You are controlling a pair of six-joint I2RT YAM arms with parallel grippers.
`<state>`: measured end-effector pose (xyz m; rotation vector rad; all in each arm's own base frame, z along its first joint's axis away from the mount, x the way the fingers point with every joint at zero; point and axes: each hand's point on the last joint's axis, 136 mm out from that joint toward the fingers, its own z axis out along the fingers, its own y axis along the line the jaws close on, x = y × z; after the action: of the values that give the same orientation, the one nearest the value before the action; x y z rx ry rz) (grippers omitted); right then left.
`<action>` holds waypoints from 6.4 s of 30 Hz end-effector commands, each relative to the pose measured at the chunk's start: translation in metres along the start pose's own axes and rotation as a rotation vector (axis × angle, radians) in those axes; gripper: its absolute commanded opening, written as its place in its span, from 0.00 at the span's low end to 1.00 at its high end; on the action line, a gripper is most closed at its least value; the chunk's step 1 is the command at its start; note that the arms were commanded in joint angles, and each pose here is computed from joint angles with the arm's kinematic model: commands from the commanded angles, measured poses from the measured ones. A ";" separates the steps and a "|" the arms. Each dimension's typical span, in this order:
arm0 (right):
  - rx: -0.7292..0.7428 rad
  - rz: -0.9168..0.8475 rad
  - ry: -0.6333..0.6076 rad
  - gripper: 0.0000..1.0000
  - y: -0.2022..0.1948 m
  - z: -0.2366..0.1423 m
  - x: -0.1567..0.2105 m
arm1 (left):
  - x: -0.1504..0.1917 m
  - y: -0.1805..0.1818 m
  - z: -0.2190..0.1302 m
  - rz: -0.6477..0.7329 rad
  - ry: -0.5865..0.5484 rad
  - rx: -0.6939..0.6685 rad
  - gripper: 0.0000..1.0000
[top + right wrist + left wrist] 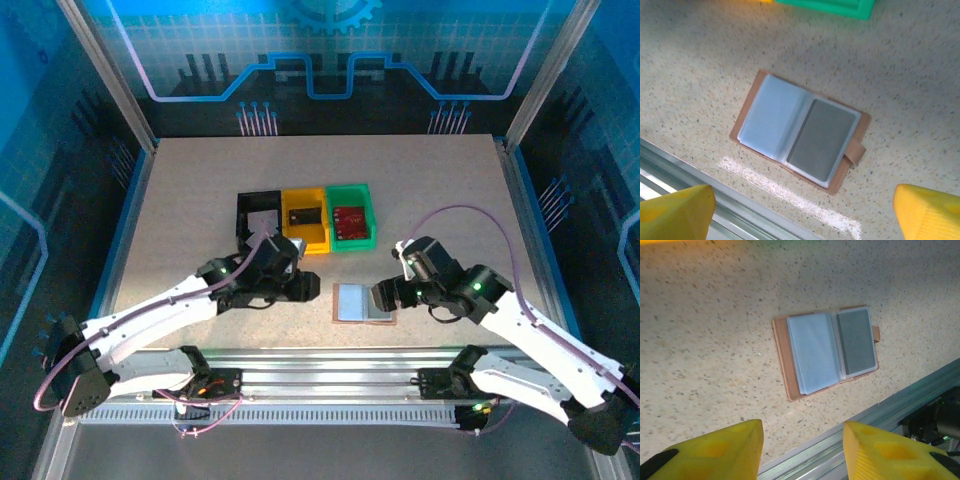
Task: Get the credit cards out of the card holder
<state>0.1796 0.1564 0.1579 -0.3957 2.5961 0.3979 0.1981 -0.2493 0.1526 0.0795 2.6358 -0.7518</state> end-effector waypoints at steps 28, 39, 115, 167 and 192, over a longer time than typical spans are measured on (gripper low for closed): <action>-0.046 0.263 0.128 0.43 -0.024 0.083 0.040 | 0.049 -0.007 0.132 -0.256 0.137 -0.143 0.45; -0.030 0.287 0.161 0.36 -0.030 0.102 0.048 | 0.068 0.006 0.146 -0.270 0.184 -0.199 0.44; 0.088 0.317 0.166 0.33 -0.056 0.116 0.058 | 0.107 0.016 0.174 -0.278 0.267 -0.228 0.44; -0.189 0.241 0.095 0.19 0.013 0.098 0.025 | 0.109 0.013 0.175 -0.282 0.269 -0.210 0.44; -0.135 0.256 0.100 0.15 -0.001 0.105 0.042 | 0.109 0.012 0.176 -0.277 0.272 -0.215 0.44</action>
<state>0.2014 0.1994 0.0685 -0.1573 2.6577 0.7534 0.1990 -0.3402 0.0145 -0.3150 2.8476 -0.6518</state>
